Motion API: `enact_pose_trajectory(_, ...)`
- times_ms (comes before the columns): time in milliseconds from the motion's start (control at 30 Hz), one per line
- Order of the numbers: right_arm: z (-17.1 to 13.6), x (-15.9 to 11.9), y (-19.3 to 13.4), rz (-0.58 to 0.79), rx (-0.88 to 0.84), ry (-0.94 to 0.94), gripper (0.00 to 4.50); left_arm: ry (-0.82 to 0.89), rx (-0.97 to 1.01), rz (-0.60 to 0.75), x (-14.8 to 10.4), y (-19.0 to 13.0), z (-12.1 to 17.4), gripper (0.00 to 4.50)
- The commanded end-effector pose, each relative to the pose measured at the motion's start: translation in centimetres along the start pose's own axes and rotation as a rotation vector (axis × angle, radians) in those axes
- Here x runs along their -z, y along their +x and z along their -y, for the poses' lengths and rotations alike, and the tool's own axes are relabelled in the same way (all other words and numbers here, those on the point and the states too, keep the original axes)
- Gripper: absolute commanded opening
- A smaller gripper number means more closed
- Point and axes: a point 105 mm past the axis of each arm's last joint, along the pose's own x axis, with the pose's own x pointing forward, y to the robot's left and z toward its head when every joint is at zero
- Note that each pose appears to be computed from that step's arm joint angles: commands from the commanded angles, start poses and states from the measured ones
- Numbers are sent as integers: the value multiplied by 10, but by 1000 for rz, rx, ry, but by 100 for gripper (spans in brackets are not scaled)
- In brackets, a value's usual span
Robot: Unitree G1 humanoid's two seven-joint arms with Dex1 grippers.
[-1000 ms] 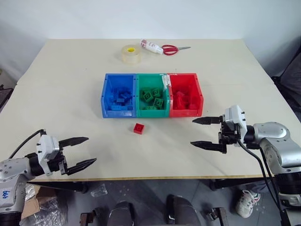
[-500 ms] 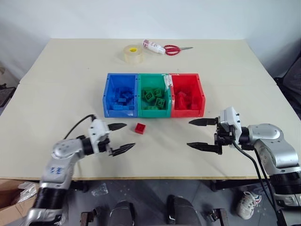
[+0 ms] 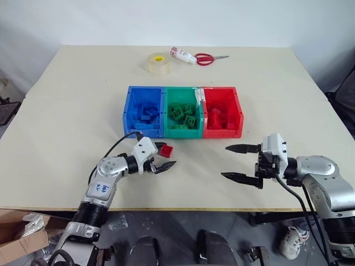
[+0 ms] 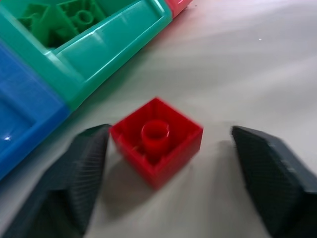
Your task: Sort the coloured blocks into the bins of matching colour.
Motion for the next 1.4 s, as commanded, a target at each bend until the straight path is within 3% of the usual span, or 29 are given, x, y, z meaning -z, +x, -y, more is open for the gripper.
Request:
enact_pose_trajectory(33, 0, -13, -6, 28, 22, -42, 450, 3, 38, 10, -2, 6, 6, 264)
enact_pose_trajectory(100, -1, -13, -7, 28, 28, -43, 450, 4, 42, 16, -4, 7, 6, 204)
enact_pose_trajectory(133, -1, -13, -8, 29, 33, -44, 450, 5, 44, 21, -6, 8, 5, 197)
enact_pose_trajectory(233, -1, -13, -9, 31, 43, -47, 450, 14, 62, 44, -13, 10, 5, 197)
enact_pose_trajectory(367, -1, -13, -15, 30, 83, -51, 450, 55, 92, 155, -51, 26, 2, 197)
enact_pose_trajectory(500, -2, -14, -19, 33, 113, -52, 450, 70, 98, 203, -72, 40, -3, 197)
enact_pose_trajectory(667, -5, -16, -31, 49, 203, -65, 450, 82, 42, 335, -122, 82, -21, 197)
enact_pose_trajectory(933, -16, -15, -36, 62, 288, -60, 450, 50, -36, 391, -167, 135, -30, 197)
enact_pose_trajectory(1200, -16, -17, -38, 64, 319, -67, 450, 70, -62, 387, -176, 141, -33, 449)
enact_pose_trajectory(1300, -15, -17, -36, 65, 310, -65, 450, 74, -48, 404, -175, 136, -35, 449)
enact_pose_trajectory(1400, -12, -19, -34, 67, 285, -70, 450, 128, 100, 397, -162, 122, -27, 449)
